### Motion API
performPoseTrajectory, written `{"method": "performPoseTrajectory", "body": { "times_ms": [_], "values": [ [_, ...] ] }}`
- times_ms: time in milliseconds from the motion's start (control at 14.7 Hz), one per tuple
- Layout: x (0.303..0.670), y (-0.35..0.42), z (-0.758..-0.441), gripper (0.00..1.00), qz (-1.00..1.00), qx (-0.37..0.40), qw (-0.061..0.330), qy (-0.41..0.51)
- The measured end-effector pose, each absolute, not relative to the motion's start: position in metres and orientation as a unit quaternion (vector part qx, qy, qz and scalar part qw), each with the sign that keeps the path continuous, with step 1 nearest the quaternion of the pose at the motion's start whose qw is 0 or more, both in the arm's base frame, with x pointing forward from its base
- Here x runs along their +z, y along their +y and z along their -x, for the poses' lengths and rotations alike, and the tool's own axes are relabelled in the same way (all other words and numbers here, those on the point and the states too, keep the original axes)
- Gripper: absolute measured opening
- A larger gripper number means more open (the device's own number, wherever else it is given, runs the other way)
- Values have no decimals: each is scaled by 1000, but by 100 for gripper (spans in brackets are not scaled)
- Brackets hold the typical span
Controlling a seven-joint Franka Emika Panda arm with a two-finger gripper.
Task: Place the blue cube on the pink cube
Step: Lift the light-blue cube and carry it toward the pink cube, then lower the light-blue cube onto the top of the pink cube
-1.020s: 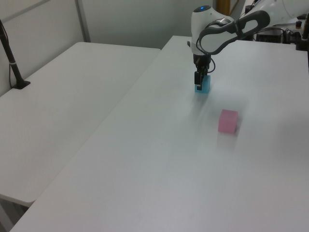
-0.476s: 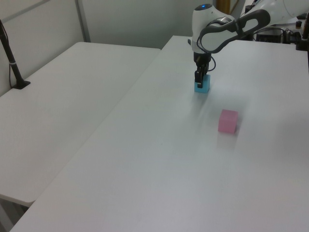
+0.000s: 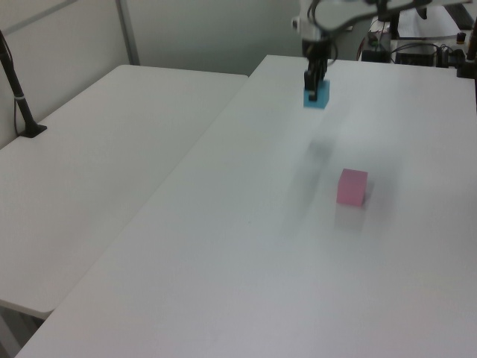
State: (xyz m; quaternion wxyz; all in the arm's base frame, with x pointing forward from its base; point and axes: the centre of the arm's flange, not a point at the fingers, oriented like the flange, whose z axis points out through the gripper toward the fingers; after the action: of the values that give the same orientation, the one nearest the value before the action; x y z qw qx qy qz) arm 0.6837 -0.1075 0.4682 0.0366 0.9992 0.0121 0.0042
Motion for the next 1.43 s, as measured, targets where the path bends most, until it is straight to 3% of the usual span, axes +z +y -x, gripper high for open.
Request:
{"method": "performPoseTrajectory", "body": {
  "times_ms": [204, 340, 544, 884, 1156, 1428],
  "values": [
    [529, -104, -668, 61, -999, 27, 32, 11],
    [549, -103, -661, 61, -999, 40, 29, 9],
    [553, -86, -662, 61, -999, 44, 23, 4],
    [568, 11, -662, 61, -998, 57, -1, 6],
    [590, 63, -637, 61, -999, 45, -12, 23],
    [592, 99, -591, 61, -998, 23, -11, 54]
  ]
}}
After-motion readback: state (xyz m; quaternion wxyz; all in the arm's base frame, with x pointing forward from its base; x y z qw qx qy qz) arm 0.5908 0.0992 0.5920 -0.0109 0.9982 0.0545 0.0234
